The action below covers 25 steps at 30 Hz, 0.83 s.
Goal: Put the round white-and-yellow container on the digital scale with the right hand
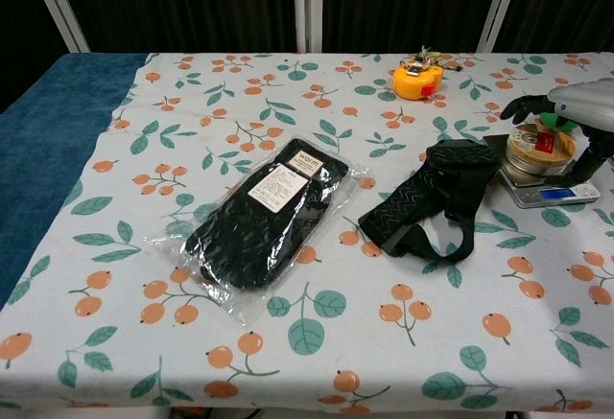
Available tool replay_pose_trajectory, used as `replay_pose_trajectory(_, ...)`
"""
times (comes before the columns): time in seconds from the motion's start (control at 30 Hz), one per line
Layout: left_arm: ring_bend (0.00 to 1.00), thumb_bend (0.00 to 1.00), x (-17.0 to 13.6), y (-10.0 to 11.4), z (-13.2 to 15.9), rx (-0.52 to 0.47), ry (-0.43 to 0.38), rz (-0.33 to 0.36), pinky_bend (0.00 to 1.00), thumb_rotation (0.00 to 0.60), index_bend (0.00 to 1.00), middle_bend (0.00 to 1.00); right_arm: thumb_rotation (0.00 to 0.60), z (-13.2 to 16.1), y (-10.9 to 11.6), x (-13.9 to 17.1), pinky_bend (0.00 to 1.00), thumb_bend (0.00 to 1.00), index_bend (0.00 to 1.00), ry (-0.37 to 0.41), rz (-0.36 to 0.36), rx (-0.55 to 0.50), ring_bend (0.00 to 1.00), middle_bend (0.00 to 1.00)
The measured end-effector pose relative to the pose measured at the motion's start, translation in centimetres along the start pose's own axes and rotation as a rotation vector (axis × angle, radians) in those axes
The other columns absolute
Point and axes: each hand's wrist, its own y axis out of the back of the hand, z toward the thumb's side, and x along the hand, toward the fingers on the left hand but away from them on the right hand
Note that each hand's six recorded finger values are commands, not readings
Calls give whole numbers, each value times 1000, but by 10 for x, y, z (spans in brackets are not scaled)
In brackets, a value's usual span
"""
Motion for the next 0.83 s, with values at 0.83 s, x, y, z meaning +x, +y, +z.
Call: replay_pose_trajectory(0.83,0,37,-1,9,2,20,5,0,40,600,109,85,600,-81,39,183,0,130,0,-185,-397,-12,0,0)
